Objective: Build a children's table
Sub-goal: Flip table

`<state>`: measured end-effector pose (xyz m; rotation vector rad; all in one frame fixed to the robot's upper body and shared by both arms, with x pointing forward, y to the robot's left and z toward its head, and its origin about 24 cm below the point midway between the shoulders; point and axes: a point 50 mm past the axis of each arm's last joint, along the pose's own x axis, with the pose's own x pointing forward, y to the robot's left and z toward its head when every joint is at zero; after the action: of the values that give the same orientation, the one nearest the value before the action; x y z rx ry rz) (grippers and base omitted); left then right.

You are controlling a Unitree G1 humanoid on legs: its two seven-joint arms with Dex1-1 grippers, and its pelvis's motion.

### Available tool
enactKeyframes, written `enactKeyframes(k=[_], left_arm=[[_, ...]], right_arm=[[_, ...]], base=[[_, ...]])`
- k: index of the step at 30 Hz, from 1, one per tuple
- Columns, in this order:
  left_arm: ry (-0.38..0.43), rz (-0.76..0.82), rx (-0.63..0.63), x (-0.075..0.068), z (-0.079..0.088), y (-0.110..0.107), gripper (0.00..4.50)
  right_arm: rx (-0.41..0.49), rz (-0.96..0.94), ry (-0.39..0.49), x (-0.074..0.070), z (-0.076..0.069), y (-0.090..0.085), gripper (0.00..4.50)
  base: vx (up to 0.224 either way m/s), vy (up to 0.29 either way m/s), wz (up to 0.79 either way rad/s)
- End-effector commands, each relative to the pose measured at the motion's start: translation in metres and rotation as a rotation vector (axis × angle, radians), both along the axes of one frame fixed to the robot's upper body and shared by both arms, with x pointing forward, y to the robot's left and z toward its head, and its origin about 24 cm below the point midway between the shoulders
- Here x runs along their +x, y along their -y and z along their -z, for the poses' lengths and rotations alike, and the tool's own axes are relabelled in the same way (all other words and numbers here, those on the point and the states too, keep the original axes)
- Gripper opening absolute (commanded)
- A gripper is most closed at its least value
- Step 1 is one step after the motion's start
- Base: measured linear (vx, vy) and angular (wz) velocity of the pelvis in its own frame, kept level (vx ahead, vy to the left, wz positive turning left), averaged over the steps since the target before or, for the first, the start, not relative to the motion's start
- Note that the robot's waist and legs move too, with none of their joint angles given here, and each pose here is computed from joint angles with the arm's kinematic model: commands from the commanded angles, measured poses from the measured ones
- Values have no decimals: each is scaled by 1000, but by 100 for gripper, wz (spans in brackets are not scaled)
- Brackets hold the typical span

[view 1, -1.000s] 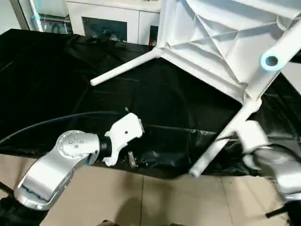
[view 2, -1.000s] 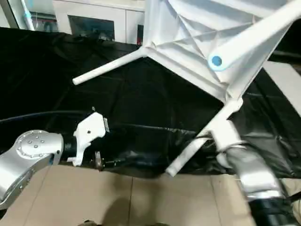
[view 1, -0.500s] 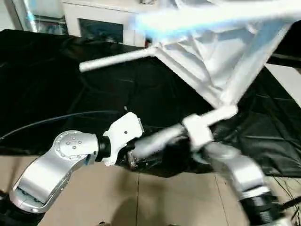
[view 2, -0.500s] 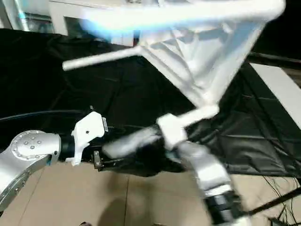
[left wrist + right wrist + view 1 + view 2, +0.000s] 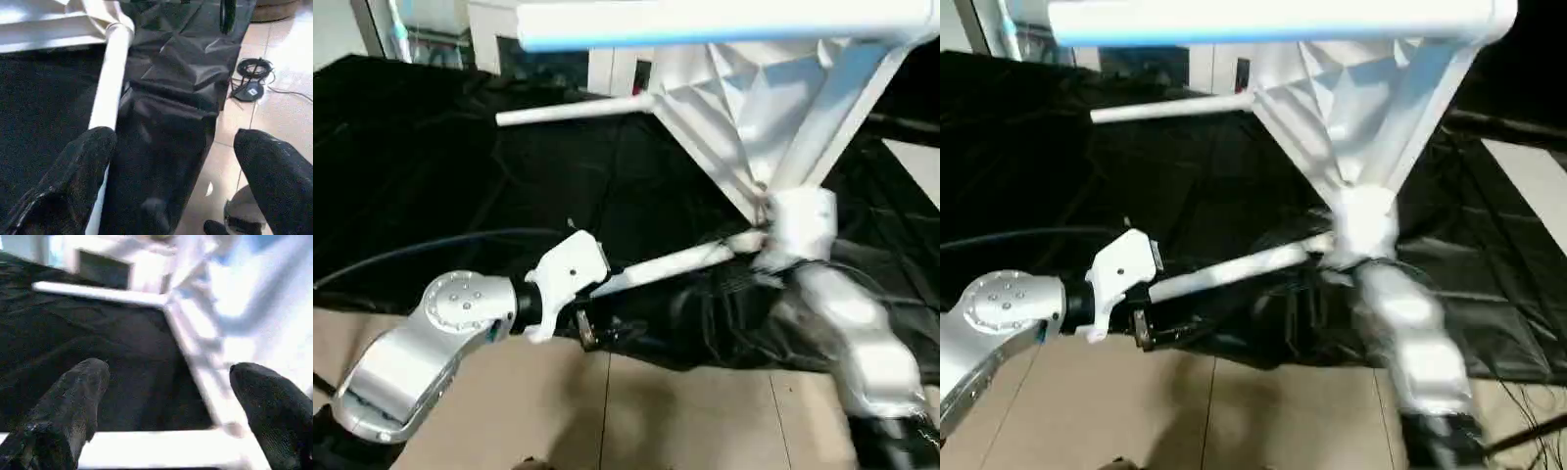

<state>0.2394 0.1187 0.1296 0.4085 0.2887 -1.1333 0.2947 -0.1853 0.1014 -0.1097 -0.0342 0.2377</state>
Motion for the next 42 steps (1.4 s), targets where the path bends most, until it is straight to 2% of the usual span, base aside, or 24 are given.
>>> enactKeyframes(k=[1,4,6,7,8,9,10,13,15,17,23,31,36,38,42], left_arm=[[17,18,-2,0,-2,6,450],[22,25,-9,1,-3,9,450],[25,31,-16,2,-4,10,450],[29,38,-24,2,-5,13,450],[29,38,-24,2,-5,13,450],[33,44,-29,2,-6,14,450],[40,49,-37,2,-8,17,450],[47,45,-47,3,-9,18,450],[50,42,-49,4,-9,18,450],[61,20,-61,6,-11,16,450],[67,-15,-72,6,-13,11,450],[65,-58,-105,5,-12,10,450],[63,-61,-105,4,-11,10,450],[63,-63,-101,5,-11,9,450],[65,-66,-98,6,-12,8,450]], right_arm=[[-38,155,121,3,-17,28,444],[-19,237,185,10,-27,44,444],[-21,241,199,15,-29,48,444],[-3,237,201,23,-31,51,444],[-3,237,201,23,-31,51,444],[1,244,203,30,-32,54,444],[28,237,194,42,-34,56,444],[40,193,148,60,-35,54,444],[41,182,123,66,-34,54,444],[48,186,79,83,-37,56,444],[82,196,29,98,-44,61,444],[118,261,71,102,-60,76,444],[116,272,86,102,-61,80,444],[140,289,71,102,-61,86,444],[164,279,36,102,-60,86,444]], base=[[0,0,0],[0,0,0],[0,0,0],[0,0,0],[0,0,0],[0,0,0],[0,0,0],[0,0,0],[0,0,0],[0,0,0],[0,0,0],[0,0,0],[0,0,0],[0,0,0],[0,0,0]])
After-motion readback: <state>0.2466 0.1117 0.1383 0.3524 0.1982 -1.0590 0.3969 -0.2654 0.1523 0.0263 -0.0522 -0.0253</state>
